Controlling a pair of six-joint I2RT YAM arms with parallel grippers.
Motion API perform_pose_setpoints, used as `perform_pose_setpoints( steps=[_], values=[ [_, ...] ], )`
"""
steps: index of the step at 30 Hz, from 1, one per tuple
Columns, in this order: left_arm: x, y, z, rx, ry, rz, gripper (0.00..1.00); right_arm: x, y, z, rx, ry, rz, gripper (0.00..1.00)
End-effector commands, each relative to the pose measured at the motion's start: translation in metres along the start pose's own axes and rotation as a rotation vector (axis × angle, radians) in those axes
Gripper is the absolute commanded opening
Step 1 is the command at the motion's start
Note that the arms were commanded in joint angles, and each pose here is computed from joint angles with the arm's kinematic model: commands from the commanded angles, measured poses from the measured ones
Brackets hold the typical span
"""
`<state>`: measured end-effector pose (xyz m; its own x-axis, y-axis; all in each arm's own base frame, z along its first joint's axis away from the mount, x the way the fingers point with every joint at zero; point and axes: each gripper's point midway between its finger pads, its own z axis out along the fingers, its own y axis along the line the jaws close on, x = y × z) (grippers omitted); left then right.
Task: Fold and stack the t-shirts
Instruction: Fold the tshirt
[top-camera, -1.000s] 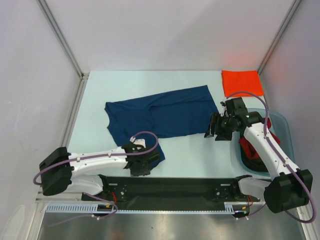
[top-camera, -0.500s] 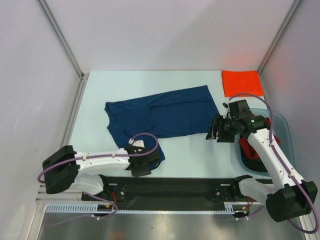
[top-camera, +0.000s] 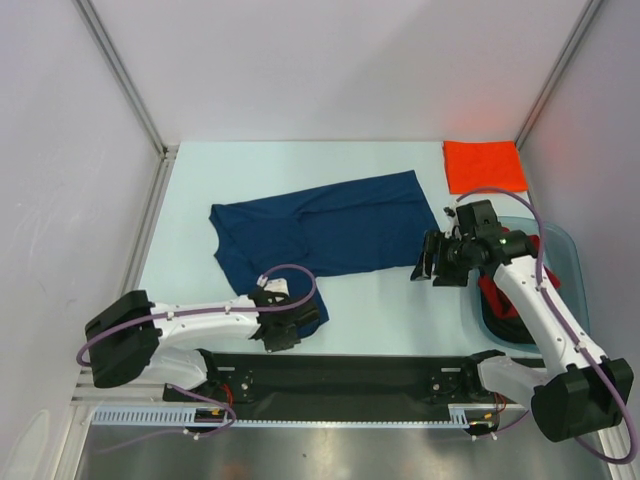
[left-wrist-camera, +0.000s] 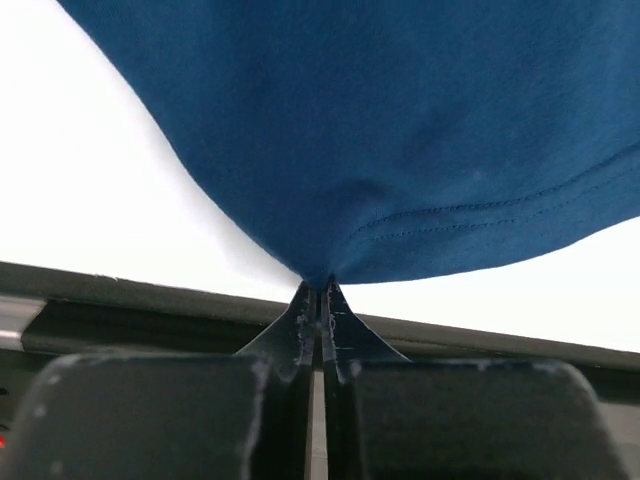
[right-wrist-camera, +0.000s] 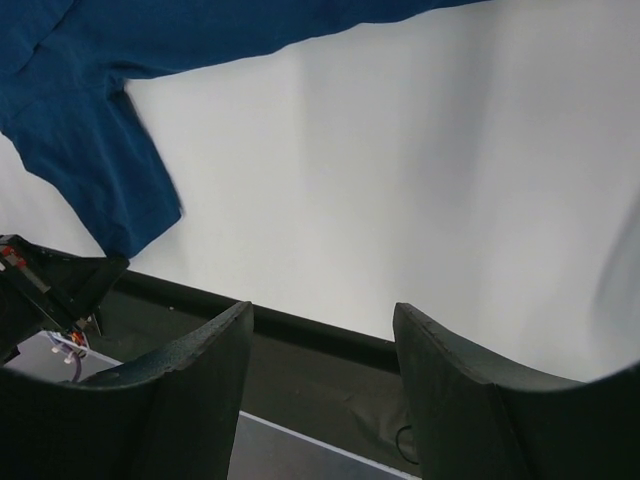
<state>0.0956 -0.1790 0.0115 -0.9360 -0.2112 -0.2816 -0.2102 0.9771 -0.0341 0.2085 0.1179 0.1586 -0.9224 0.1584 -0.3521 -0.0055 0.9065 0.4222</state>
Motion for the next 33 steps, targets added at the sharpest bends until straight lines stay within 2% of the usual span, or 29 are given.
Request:
perform_pose_setpoints(
  steps=[1, 5, 10, 16, 21, 25, 33],
  values=[
    [-0.021, -0.003, -0.017, 0.003, -0.070, 0.042, 0.00, -0.004, -0.006, 0.010, 0.024, 0.019, 0.058, 0.65],
    [-0.033, -0.007, -0.036, 0.016, -0.096, 0.097, 0.01, -0.019, -0.030, 0.030, 0.058, 0.039, 0.226, 0.65],
    [-0.041, -0.023, -0.055, 0.105, -0.116, 0.223, 0.00, -0.051, -0.080, 0.052, 0.155, -0.028, 0.379, 0.66],
    [-0.050, -0.014, -0.075, 0.142, -0.162, 0.305, 0.00, -0.083, -0.111, 0.071, 0.272, -0.088, 0.425, 0.63],
    [-0.064, 0.022, -0.085, 0.076, -0.217, 0.284, 0.00, -0.098, -0.111, 0.086, 0.261, -0.105, 0.444, 0.60],
    [-0.074, 0.031, -0.096, 0.105, -0.250, 0.268, 0.00, -0.094, -0.116, 0.101, 0.284, -0.074, 0.455, 0.59],
    [-0.076, 0.026, -0.112, 0.184, -0.266, 0.314, 0.00, -0.092, -0.132, 0.107, 0.361, -0.115, 0.509, 0.57]
  ],
)
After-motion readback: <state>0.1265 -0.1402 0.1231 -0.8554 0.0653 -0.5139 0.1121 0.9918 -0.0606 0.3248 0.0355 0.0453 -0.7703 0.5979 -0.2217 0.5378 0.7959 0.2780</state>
